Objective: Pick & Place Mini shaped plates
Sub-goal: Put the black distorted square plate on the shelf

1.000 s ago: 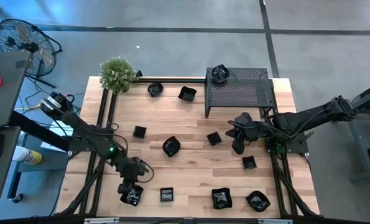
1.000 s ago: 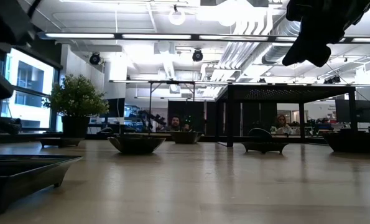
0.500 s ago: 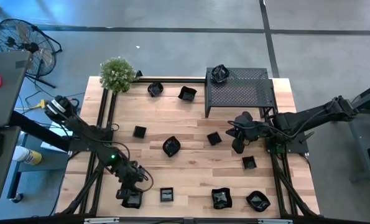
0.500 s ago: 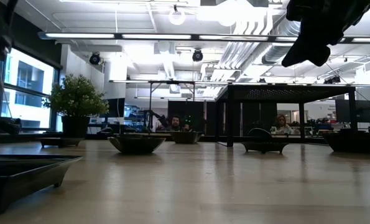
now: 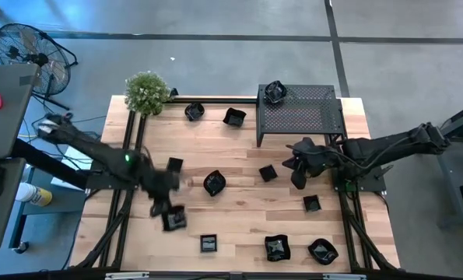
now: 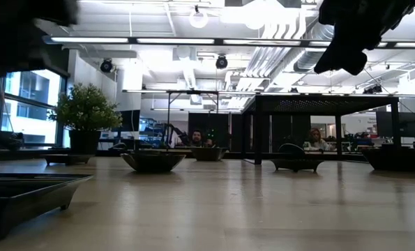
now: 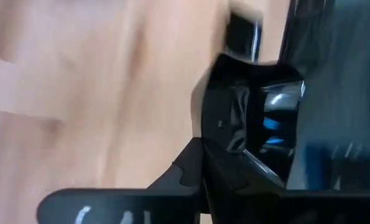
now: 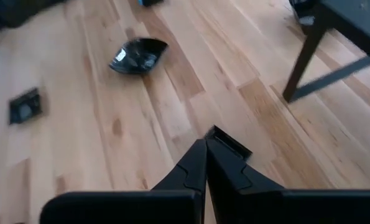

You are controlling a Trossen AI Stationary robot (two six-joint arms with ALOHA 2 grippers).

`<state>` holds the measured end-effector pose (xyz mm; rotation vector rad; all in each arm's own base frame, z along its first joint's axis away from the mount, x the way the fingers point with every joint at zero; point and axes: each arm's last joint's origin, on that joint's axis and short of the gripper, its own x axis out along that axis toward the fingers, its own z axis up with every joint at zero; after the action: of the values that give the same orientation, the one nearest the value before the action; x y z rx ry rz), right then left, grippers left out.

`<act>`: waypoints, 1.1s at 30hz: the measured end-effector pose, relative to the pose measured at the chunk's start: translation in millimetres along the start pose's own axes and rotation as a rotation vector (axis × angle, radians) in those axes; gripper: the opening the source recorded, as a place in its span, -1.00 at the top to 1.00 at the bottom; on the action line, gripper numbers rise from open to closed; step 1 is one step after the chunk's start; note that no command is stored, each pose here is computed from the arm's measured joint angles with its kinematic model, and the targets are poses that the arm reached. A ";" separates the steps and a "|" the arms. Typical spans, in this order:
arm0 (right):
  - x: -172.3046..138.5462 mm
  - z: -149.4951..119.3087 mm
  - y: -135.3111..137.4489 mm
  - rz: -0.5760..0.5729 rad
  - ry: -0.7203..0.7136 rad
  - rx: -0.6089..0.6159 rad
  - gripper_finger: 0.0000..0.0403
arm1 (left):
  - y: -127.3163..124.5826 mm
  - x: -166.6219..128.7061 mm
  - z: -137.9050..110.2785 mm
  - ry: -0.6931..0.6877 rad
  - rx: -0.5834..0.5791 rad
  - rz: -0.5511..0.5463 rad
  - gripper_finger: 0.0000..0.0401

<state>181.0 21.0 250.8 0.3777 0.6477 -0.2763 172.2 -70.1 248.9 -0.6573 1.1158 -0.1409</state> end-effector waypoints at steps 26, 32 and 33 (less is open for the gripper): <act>26.1 36.9 21.3 -0.015 -0.096 0.389 0.97 | 86.2 2.5 162.3 -0.697 -0.266 0.152 1.00; 48.1 52.9 25.2 -0.070 -0.101 0.611 0.75 | 77.5 -1.8 174.5 -0.716 -0.259 0.174 1.00; 49.9 56.0 26.3 -0.074 -0.115 0.638 0.69 | 77.1 -2.4 174.5 -0.717 -0.262 0.188 1.00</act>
<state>258.5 14.3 267.1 0.9417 0.4481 -0.5737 305.7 66.0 255.7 -0.7486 0.4961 0.3862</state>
